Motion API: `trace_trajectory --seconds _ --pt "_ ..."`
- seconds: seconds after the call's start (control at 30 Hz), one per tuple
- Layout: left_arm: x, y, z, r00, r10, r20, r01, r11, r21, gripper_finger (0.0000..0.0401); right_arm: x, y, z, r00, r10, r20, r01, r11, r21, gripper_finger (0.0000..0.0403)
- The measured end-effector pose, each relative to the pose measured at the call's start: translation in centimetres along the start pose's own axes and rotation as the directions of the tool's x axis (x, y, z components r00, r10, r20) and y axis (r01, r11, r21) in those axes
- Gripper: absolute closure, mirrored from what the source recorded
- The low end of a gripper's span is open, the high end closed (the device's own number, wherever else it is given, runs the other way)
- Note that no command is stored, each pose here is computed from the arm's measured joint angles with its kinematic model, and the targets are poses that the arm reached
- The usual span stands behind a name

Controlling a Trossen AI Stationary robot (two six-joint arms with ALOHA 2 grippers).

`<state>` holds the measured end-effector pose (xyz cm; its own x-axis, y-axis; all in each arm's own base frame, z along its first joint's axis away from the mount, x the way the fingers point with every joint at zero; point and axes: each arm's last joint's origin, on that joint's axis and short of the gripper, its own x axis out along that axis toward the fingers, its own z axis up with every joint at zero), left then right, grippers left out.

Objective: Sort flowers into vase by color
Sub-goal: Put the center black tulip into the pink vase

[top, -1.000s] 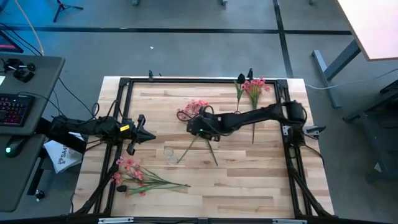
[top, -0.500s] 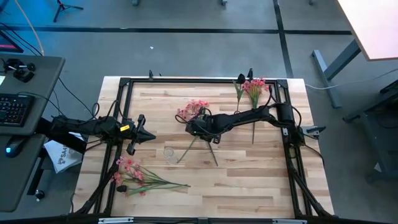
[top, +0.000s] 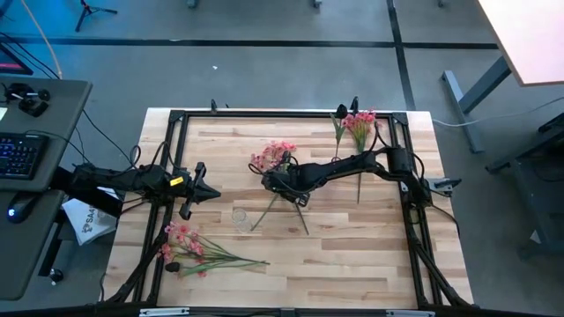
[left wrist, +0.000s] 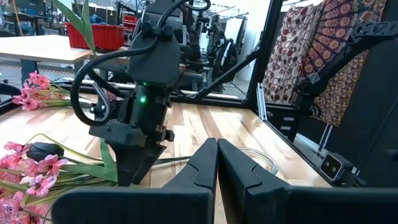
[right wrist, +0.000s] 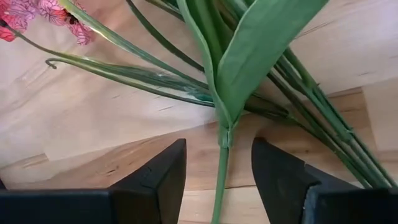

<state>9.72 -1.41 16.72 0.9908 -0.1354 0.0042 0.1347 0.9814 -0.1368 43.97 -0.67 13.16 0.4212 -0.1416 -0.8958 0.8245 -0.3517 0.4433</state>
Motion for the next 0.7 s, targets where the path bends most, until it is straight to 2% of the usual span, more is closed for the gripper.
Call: trace_trajectory --seconds 0.1,0.17,0.3,0.37,0.53,0.7 --pt "0.0 0.0 0.0 1.0 0.0 0.0 0.0 1.0 0.0 0.04 0.0 -0.4 0.2 0.999 -0.043 0.023 0.044 0.998 -0.041 0.0241" --pt "0.0 0.0 0.0 1.0 0.0 -0.001 0.0 1.0 0.0 0.04 0.0 -0.5 0.3 0.998 -0.062 0.018 0.063 0.994 -0.092 0.0266" --pt "0.0 0.0 0.0 1.0 0.0 -0.001 0.0 1.0 0.0 0.04 0.1 -0.5 0.2 0.998 -0.056 0.002 0.056 0.983 -0.175 0.0362" --pt "0.0 0.0 0.0 1.0 0.0 -0.001 0.0 1.0 0.0 0.04 0.0 -0.2 0.1 0.999 -0.048 -0.002 0.046 0.973 -0.227 0.039" --pt "0.0 0.0 0.0 1.0 0.0 0.0 0.0 1.0 0.0 0.04 -1.1 1.1 -0.7 0.999 -0.004 -0.049 -0.013 0.937 -0.349 0.0398" --pt "0.0 0.0 0.0 1.0 0.001 -0.001 -0.001 1.0 0.0 0.04 -6.2 3.3 -1.5 0.985 0.111 -0.128 -0.162 0.839 -0.519 0.04"
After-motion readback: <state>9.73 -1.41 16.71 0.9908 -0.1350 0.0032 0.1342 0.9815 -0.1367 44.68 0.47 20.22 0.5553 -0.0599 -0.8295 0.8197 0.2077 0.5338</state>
